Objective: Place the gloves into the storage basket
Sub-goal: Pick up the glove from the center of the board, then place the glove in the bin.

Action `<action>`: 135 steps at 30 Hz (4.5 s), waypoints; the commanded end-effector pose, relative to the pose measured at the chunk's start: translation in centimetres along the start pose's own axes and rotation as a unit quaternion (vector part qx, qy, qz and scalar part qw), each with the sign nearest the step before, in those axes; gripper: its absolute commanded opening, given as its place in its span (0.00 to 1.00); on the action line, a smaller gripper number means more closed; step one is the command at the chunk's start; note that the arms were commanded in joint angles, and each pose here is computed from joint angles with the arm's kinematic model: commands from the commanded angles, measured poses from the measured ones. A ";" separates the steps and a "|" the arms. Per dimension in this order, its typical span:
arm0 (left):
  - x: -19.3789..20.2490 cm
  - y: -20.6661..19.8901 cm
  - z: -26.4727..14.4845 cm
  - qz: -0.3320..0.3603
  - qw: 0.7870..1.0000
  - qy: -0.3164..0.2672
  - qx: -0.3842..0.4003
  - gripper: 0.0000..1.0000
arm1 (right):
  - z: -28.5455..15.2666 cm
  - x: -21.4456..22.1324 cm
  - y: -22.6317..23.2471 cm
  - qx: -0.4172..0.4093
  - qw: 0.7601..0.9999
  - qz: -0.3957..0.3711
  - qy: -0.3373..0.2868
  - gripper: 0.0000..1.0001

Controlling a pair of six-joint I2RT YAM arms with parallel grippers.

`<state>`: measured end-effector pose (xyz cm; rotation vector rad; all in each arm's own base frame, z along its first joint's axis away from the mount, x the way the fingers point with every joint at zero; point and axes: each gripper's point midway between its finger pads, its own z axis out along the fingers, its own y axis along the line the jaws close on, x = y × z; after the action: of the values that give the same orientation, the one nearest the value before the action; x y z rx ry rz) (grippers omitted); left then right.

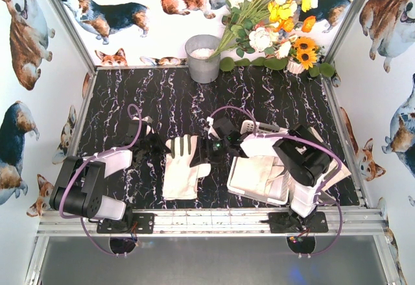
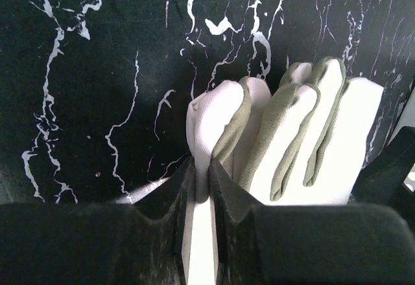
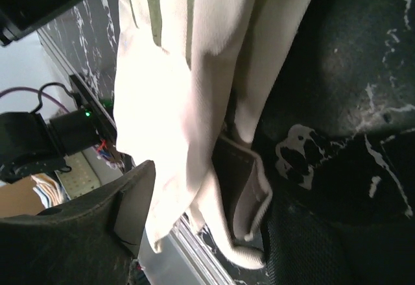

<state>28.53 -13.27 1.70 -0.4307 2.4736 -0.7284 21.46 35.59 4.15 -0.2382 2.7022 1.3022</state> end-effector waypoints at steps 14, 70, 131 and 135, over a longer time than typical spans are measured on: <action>2.2 3.2 -0.9 -0.005 0.998 0.025 -0.058 0.08 | 3.8 0.6 -0.3 0.022 0.999 0.022 -0.014 0.07; -9.3 -0.6 -17.5 0.154 0.954 -0.209 -0.149 1.00 | -24.2 -1.4 -8.1 0.272 0.960 0.026 -0.059 0.00; -9.6 -0.2 -18.5 0.152 0.947 -0.230 -0.165 1.00 | -26.6 0.2 -9.7 0.335 0.923 0.091 -0.165 0.55; -9.5 -0.1 -18.4 0.152 0.948 -0.227 -0.165 1.00 | -24.4 0.5 -10.9 0.321 0.929 0.116 -0.144 0.27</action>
<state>25.91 -2.26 18.85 -0.2716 2.1514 -0.0885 21.38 8.17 12.36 0.2905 2.7356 0.2773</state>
